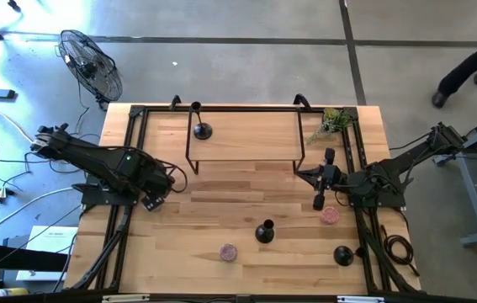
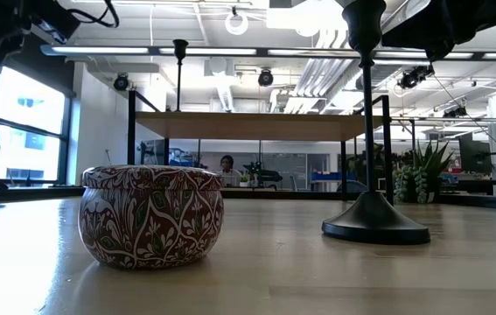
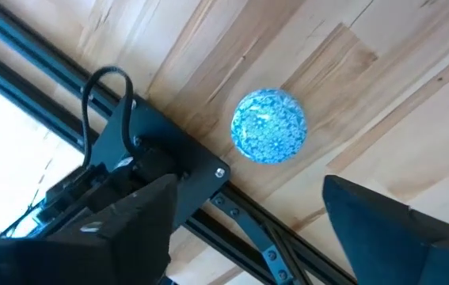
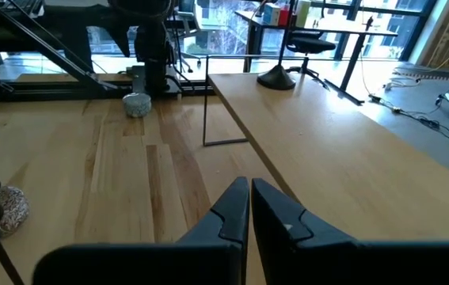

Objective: Pick & Place candle stick holders
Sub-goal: Put the blue scented candle on the shelf

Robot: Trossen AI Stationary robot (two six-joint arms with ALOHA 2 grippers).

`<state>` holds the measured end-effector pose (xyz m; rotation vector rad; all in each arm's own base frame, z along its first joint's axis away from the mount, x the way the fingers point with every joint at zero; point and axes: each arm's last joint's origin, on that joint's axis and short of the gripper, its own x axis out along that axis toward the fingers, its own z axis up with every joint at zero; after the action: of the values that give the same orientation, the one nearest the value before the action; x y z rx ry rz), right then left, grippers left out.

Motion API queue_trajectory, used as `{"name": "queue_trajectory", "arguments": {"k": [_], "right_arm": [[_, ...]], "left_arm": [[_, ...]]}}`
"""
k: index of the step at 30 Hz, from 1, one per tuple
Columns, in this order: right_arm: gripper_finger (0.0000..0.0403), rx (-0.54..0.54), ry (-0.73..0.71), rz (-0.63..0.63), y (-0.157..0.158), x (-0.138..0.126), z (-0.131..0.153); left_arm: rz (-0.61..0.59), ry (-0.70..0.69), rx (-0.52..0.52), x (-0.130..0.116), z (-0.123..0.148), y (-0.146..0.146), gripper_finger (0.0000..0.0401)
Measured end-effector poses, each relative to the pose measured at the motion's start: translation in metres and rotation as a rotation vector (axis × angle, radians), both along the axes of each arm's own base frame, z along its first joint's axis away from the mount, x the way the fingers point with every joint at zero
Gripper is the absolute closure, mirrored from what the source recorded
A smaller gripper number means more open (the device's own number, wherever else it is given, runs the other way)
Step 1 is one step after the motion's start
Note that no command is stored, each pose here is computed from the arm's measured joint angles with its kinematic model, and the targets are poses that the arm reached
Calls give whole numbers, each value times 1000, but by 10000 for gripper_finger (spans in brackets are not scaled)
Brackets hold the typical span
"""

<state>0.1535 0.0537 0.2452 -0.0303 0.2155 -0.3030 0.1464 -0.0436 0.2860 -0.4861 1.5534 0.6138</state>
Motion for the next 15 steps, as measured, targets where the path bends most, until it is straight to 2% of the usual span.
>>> {"name": "queue_trajectory", "arguments": {"k": [6, 11, 15], "right_arm": [[391, 0, 0, 0, 0, 0, 0], [391, -2, -1, -3, 0, 0, 0], [391, -1, -1, -3, 0, 0, 0]], "left_arm": [[11, 4, -75, 1, -2, -3, 8], [7, -114, -147, 13, -2, -7, 14], [1, -204, -152, 22, -2, -9, 18]]}}
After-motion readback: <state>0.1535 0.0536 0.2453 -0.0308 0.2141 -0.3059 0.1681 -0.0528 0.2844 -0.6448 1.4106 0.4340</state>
